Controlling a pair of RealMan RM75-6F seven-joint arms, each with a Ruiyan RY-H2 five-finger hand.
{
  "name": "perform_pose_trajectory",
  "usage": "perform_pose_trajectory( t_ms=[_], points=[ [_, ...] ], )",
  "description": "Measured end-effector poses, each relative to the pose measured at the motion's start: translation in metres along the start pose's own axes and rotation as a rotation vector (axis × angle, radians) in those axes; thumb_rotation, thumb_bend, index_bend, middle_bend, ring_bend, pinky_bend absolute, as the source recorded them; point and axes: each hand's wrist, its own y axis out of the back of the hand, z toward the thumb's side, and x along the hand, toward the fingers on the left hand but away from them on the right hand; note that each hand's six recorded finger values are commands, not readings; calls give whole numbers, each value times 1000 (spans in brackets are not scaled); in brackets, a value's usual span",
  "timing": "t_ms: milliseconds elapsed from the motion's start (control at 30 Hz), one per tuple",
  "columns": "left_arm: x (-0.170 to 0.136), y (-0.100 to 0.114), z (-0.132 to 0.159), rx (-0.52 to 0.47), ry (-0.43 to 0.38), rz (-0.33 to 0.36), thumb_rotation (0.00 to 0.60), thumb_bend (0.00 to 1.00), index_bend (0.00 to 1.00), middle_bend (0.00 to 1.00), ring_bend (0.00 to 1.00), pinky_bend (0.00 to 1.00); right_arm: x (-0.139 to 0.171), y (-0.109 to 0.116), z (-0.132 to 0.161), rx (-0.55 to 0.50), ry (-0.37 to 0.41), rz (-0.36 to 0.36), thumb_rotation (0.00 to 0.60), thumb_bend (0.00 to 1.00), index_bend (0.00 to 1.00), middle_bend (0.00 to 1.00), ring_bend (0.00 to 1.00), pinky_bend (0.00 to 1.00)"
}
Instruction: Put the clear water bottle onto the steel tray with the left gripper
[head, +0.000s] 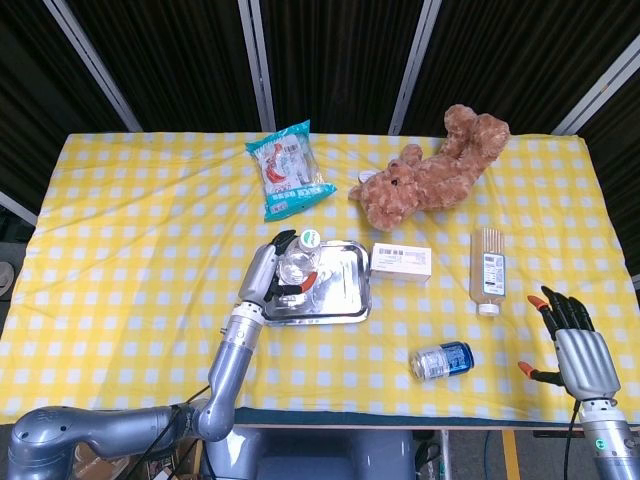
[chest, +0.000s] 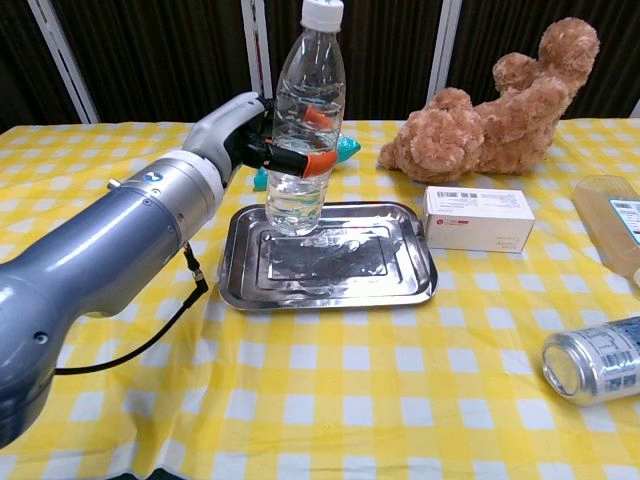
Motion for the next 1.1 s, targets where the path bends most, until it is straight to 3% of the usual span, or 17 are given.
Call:
perform_pose_trajectory(
  t_ms=[500, 867, 967, 1100],
  points=[
    [12, -32, -24, -44, 34, -93, 600, 509, 613, 547, 119, 137, 0, 3, -3, -8, -4, -9, 600, 49, 145, 0, 8, 0],
    [10, -38, -40, -28, 60, -93, 600, 478, 612, 529, 119, 147, 1, 4, -1, -15, 4, -11, 600, 49, 145, 0, 8, 0],
    [10, -41, -43, -28, 68, -100, 600, 443, 580, 489, 119, 147, 1, 4, -1, -15, 4, -9, 600, 50, 145, 0, 8, 0],
    [13, -41, -42, -35, 71, -109, 600, 378, 459, 357, 88, 143, 1, 5, -2, -14, 2, -12, 600, 49, 144, 0, 8, 0]
  ],
)
